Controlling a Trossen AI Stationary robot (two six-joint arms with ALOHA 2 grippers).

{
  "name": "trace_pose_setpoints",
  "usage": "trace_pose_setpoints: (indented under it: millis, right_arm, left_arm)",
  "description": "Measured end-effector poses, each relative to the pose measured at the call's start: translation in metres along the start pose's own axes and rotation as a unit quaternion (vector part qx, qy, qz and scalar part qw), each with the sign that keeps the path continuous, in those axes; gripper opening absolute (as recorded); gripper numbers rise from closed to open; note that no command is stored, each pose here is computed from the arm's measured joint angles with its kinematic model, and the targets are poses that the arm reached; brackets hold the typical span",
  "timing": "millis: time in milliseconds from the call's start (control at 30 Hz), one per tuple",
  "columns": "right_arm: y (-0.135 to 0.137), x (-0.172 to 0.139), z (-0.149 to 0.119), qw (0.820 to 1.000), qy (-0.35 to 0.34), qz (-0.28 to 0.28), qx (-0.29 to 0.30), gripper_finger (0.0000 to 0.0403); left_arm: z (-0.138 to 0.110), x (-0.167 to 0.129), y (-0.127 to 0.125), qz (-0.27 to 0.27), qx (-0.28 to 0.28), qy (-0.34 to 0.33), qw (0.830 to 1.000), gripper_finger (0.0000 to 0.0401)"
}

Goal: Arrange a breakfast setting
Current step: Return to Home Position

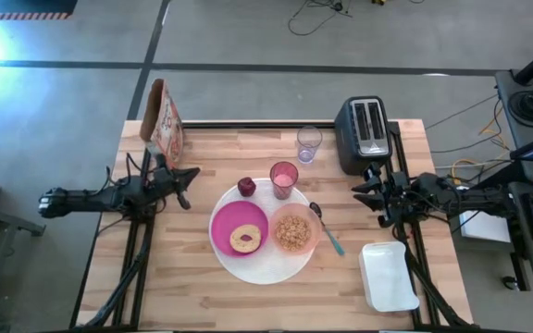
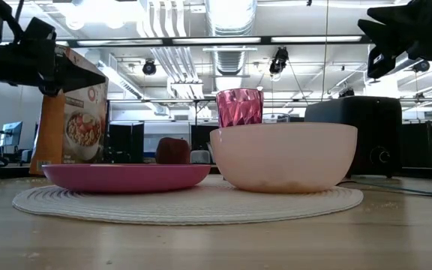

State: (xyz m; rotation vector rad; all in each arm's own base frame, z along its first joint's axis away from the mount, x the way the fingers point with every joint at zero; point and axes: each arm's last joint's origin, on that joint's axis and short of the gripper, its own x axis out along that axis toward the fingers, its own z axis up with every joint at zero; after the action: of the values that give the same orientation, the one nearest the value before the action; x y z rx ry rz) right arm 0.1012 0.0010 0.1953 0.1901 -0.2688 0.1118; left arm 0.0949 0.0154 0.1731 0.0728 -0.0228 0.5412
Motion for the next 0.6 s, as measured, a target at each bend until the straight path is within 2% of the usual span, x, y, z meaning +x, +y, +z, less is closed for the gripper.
trace_pose_setpoints:
  millis: [600]
  right_arm:
    - [0.0000,0.0000,0.0000,1.000,0.000,0.000,0.000,0.0089]
  left_arm:
    - [-0.0008,0.0013,-0.0008,-0.001,0.005,0.008,1.000,0.0000]
